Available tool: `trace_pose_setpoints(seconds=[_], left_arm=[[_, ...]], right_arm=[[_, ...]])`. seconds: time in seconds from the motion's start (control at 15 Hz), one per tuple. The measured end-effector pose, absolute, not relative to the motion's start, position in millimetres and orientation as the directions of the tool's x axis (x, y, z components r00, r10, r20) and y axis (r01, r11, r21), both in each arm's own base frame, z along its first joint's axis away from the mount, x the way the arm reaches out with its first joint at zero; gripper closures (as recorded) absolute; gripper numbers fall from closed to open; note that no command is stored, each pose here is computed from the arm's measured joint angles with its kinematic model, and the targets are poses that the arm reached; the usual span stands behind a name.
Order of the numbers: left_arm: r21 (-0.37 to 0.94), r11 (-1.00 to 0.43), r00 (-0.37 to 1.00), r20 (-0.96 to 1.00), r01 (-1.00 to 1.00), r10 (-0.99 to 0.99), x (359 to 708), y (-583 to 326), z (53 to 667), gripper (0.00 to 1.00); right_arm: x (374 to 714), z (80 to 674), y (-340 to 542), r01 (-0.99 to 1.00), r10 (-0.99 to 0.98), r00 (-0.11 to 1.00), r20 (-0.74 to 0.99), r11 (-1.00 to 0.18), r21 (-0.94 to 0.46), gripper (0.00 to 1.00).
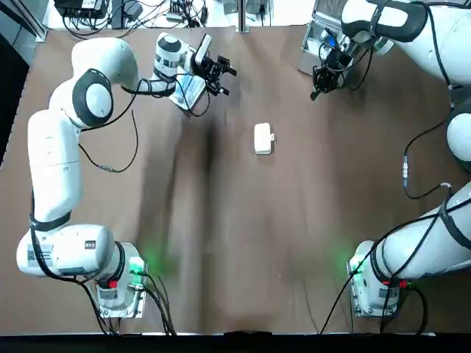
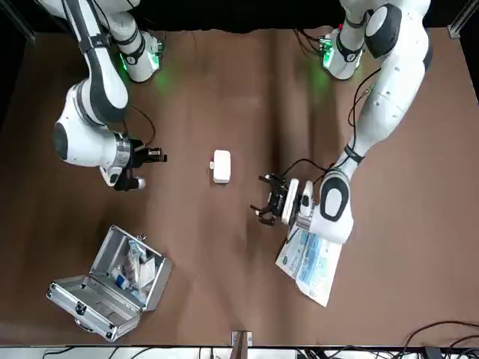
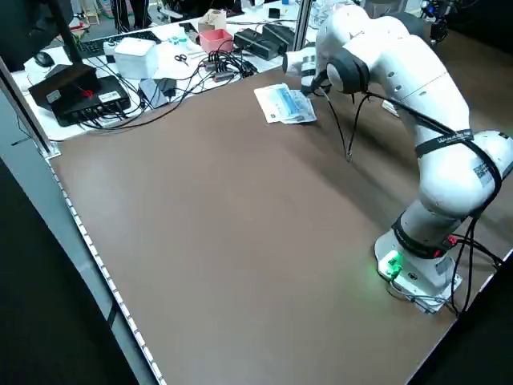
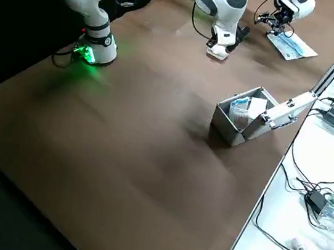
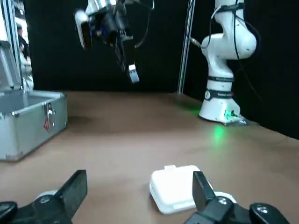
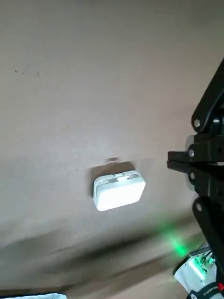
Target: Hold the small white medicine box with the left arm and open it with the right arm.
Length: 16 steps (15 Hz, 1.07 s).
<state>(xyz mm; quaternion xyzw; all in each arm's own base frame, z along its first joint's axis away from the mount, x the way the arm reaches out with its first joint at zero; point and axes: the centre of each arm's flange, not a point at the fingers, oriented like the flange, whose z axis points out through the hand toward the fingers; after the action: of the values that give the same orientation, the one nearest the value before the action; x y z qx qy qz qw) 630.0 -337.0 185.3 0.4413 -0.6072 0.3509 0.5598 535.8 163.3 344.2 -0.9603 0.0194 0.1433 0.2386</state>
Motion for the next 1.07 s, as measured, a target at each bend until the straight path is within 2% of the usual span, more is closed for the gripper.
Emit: trace_pose_setpoints(seconds=[0.27, 0.67, 1.07], left_arm=[[0.107, 0.356, 0.088, 0.994, -0.928, -0.071, 608.9, -368.3, 157.8, 0.0], [0.157, 0.365, 0.129, 0.987, -0.918, -0.101, 583.3, -393.7, 116.3, 0.0], [0.047, 0.382, 0.005, 0.994, -0.923, -0.11, 570.2, -402.0, 89.6, 0.0]], right_arm=[[537.4, 328.1, 170.1, -0.112, 0.022, 0.959, -0.283, -0.887, -0.448, 0.99], [531.3, 291.2, 181.1, -0.11, 0.047, 0.941, -0.336, -0.895, -0.433, 0.99], [527.9, 261.5, 187.2, -0.133, 0.064, 0.925, -0.374, -0.869, -0.477, 0.99]])
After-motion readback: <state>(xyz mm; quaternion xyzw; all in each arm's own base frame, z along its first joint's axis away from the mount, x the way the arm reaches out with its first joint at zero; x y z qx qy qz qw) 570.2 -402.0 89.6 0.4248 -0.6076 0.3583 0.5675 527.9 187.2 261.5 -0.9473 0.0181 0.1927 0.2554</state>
